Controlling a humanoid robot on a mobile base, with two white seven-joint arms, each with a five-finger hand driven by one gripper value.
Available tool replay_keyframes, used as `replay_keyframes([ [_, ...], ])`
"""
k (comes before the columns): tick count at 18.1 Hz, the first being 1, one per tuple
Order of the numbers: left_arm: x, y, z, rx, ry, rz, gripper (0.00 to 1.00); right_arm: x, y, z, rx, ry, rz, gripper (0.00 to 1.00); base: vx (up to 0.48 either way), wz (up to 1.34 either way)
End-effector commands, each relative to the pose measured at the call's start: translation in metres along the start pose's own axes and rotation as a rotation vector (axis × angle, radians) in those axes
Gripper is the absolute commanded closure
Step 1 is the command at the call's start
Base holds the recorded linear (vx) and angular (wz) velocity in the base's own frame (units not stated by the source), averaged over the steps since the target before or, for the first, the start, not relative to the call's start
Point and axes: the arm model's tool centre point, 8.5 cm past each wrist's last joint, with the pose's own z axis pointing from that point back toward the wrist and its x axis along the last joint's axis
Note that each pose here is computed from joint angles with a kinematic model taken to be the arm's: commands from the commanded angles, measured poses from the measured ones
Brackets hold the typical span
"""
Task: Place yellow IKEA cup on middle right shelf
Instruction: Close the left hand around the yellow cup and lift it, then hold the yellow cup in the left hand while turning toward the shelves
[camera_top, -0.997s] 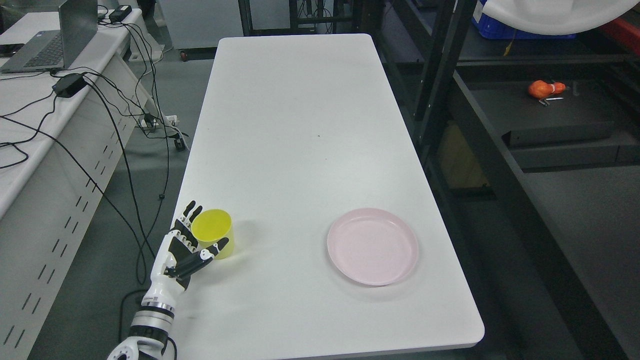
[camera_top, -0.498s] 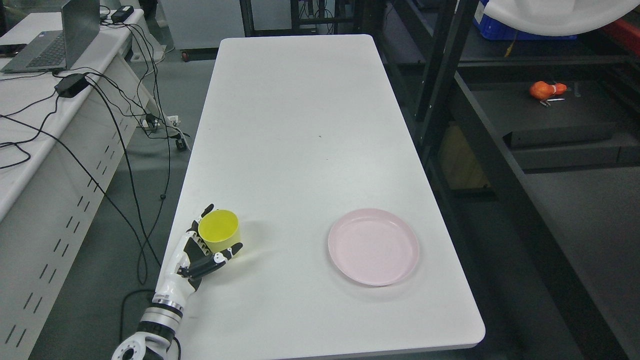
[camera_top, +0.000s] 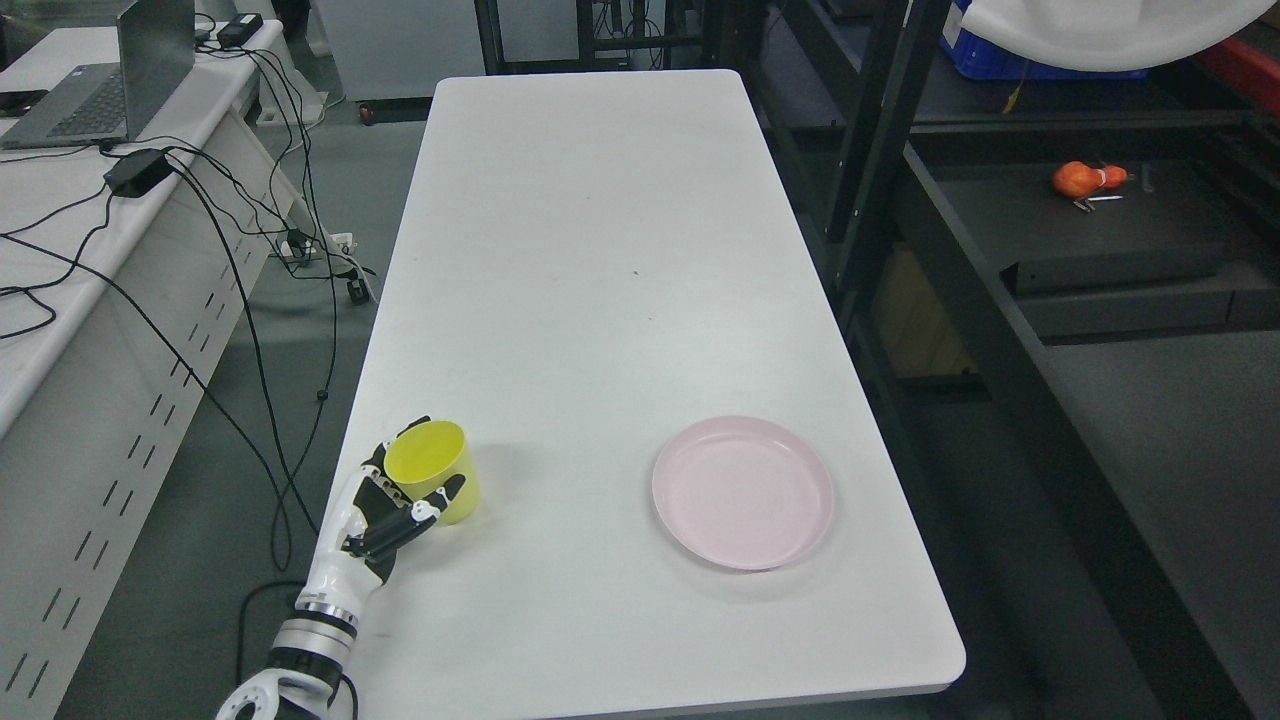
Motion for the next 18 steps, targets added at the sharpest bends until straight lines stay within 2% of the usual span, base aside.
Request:
replay_keyframes([
  [1, 0.070, 0.008, 0.008, 0.012, -0.228, 0.051, 0.98, -0.009, -0.010, -0.001, -0.013, 0.015, -0.003, 0.01, -0.008, -0.02],
  [6, 0.120, -0.007, 0.012, -0.039, -0.374, 0.039, 0.98, -0.009, -0.010, -0.001, -0.013, 0.015, -0.003, 0.01, -0.015, 0.02],
  [18, 0.114, -0.015, 0.012, -0.062, -0.358, 0.043, 0.97, -0.009, -0.010, -0.001, -0.013, 0.015, -0.003, 0.01, -0.063, 0.00],
])
